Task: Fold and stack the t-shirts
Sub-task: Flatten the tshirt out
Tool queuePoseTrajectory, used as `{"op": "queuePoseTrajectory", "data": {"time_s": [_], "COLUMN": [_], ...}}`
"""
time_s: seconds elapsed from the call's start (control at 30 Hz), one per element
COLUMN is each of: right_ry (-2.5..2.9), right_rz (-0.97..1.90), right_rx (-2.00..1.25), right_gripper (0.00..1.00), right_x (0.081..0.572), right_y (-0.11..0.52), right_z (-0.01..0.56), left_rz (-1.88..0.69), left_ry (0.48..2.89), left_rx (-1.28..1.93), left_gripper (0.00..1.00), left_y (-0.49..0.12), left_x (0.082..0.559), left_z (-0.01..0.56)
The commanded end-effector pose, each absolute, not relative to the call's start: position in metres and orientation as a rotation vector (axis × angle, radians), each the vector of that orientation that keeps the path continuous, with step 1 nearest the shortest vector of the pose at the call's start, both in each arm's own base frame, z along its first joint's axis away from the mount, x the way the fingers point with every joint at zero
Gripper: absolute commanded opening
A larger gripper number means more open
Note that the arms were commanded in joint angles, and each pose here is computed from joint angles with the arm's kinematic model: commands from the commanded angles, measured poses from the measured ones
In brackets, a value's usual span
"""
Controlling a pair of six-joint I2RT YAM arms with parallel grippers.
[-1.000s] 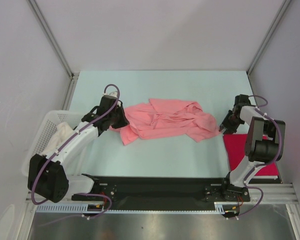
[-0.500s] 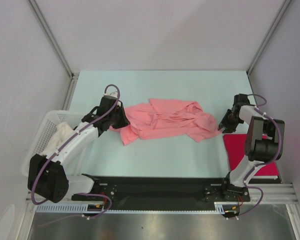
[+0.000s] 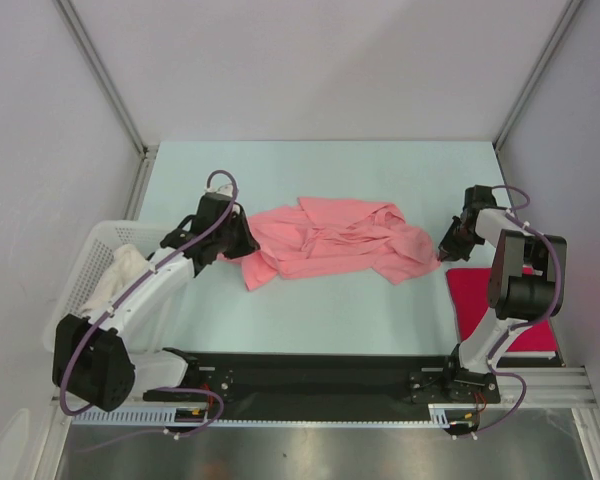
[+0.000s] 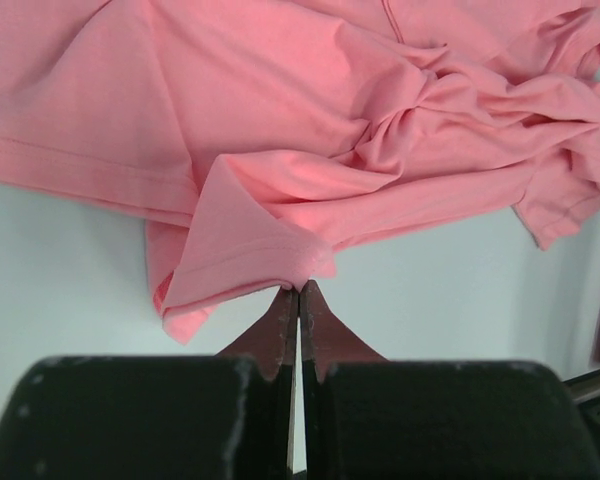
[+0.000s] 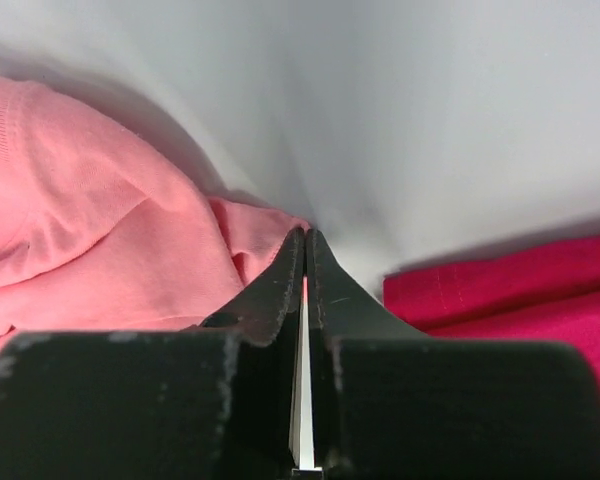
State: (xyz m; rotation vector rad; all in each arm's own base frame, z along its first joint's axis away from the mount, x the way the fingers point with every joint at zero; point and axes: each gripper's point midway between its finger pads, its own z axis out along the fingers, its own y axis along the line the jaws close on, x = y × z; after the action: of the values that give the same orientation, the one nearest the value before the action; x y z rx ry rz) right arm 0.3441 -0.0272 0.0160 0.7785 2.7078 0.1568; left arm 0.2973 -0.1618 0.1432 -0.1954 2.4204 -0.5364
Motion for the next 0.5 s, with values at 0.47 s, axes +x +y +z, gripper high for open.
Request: {"op": "queuePoseTrajectory", "data": {"time_s": [0.47], "right_ry": [1.806], "right_rz": [0.417], "right_rx": [0.676], "right_gripper": [0.00], "right_x": [0.370], "right_y": [-0.029], "right_z": [0.339], "left_rz": [-0.559], "left_ry": [1.604], "left_rx": [-0.118], "left_gripper": [0.00], "left_y": [-0.141], "left_x": [0.343], "left_z": [0.415]}}
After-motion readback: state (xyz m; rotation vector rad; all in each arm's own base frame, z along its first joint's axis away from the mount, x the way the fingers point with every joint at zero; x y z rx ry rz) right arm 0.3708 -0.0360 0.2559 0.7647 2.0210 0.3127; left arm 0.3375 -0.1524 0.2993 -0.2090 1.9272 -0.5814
